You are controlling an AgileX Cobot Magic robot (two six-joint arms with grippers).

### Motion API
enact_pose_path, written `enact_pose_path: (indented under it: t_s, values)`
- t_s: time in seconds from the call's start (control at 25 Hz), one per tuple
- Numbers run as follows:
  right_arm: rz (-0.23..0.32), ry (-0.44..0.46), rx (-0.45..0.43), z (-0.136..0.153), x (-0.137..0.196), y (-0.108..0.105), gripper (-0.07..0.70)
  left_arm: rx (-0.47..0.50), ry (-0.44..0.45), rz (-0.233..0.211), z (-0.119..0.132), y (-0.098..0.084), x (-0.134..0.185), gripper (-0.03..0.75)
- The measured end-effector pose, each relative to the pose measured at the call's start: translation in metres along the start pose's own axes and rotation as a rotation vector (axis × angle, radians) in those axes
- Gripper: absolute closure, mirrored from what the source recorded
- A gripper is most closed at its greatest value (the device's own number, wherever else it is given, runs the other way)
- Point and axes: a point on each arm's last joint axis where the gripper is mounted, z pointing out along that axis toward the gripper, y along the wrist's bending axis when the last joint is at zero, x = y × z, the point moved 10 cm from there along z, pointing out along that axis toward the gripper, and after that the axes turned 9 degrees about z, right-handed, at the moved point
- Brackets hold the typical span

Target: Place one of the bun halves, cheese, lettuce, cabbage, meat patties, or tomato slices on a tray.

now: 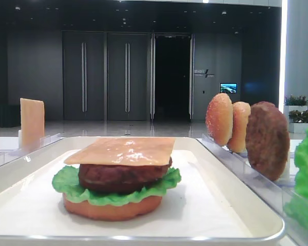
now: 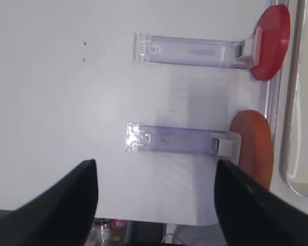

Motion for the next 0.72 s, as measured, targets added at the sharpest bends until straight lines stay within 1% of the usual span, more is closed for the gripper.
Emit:
enact_pose_path:
  t_s: [0.24, 0.48, 0.56, 0.72]
  values:
    - [0.000, 0.000, 0.000, 0.000, 0.000, 0.000, 0.161, -0.008, -0.111, -0.008, -0.020, -0.005, 0.034, 0.178]
    - [0.000, 0.000, 0.000, 0.000, 0.000, 0.000, 0.161, -0.021, -0.213, -0.012, -0.033, -0.009, 0.061, 0.179]
    - [0.000, 0.000, 0.000, 0.000, 0.000, 0.000, 0.161, -0.027, -0.247, -0.001, -0.036, -0.010, 0.070, 0.180]
    - [0.000, 0.000, 0.000, 0.000, 0.000, 0.000, 0.161, -0.038, -0.308, 0.006, -0.038, -0.012, 0.086, 0.194]
